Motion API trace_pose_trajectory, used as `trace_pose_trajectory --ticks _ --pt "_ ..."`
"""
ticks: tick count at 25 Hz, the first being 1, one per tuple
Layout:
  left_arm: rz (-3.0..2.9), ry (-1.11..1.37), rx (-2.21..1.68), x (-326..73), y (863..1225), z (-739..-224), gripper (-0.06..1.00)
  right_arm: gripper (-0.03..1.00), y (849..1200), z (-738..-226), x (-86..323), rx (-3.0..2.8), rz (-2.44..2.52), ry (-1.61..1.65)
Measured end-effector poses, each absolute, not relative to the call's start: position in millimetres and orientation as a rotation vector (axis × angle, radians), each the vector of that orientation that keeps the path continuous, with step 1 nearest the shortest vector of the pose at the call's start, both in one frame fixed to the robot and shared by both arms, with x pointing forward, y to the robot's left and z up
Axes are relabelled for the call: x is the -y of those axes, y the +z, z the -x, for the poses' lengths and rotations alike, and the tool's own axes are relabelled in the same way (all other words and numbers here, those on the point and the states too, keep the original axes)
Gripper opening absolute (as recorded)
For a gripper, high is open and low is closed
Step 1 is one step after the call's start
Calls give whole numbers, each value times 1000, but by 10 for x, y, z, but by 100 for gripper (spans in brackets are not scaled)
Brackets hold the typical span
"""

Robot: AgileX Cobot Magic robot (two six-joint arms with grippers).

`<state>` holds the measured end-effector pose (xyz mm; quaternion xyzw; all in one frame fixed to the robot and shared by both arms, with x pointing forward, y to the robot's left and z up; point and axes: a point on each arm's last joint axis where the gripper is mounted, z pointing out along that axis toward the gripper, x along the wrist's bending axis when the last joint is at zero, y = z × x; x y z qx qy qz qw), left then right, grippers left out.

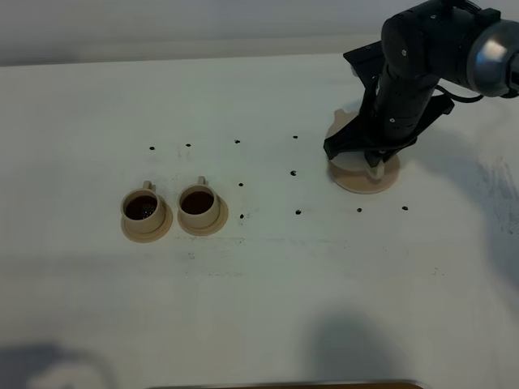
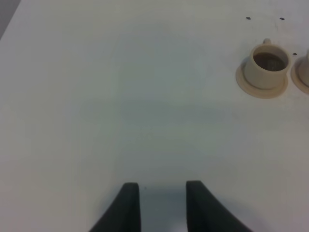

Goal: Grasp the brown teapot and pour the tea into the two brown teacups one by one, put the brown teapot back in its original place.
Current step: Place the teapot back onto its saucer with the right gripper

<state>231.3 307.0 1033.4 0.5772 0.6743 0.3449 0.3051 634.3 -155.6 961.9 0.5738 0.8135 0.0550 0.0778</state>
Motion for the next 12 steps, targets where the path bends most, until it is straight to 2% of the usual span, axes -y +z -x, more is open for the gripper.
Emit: trace_pose_trajectory --ticks 12 --pt "-1528 913 -1785 -3070 10334 -2313 30 9 9566 -6318 1601 -2424 -1759 203"
